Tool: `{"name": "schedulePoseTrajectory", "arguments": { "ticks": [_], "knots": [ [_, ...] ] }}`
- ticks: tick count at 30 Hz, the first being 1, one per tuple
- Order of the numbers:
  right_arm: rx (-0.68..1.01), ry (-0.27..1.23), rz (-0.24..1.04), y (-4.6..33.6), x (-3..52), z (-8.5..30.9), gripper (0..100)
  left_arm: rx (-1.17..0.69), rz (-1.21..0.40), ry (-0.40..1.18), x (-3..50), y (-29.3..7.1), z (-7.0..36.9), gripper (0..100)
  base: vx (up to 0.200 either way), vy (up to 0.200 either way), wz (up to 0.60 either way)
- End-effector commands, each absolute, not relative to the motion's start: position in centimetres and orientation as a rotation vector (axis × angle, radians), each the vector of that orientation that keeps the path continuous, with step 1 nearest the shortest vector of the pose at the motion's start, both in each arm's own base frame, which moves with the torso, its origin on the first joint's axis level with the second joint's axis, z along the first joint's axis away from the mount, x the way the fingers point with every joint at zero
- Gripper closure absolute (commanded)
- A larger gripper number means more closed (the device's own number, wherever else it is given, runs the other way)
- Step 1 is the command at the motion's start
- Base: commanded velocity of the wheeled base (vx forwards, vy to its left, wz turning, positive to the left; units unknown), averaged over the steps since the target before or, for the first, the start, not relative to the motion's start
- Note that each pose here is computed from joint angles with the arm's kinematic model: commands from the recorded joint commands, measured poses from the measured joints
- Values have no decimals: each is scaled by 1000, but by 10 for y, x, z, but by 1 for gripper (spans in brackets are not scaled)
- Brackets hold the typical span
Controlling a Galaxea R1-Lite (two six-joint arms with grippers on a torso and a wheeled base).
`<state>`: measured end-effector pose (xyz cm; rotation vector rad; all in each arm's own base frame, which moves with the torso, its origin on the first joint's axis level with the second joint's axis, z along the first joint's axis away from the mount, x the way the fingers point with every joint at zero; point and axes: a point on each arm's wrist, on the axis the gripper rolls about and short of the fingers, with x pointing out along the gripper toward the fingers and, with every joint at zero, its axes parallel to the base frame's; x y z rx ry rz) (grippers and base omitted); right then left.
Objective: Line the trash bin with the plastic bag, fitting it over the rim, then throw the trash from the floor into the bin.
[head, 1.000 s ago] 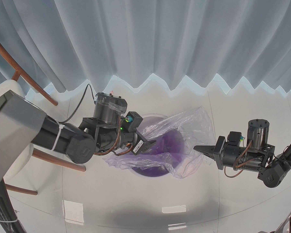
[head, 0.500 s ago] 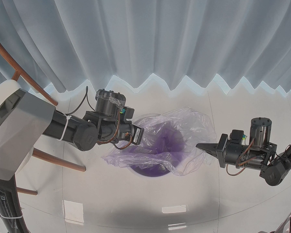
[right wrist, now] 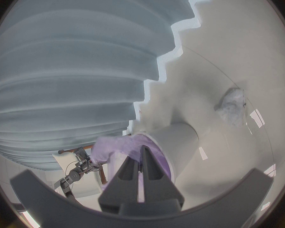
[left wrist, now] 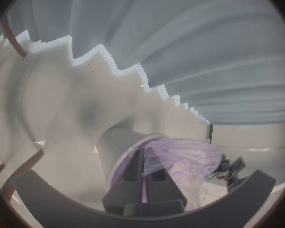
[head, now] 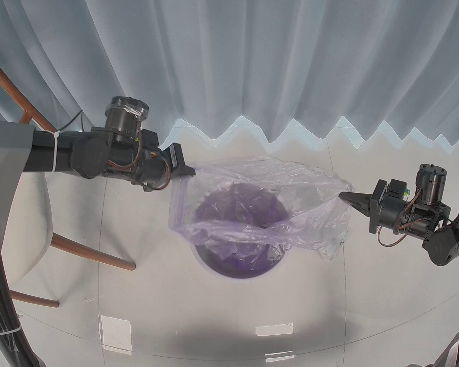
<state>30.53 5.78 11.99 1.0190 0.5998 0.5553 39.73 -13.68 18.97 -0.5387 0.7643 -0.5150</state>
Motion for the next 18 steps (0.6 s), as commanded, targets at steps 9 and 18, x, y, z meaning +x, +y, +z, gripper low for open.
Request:
{"name": "schedulePoseTrajectory", "arguments": {
  "ticks": [9, 18],
  "knots": [
    [1133, 556, 572, 68, 331, 105, 100, -703, -449, 724, 429, -114, 193, 100, 0, 0, 0],
    [1144, 571, 566, 82, 359, 116, 100, -770, -438, 702, 445, -100, 182, 100, 0, 0, 0]
  ]
}}
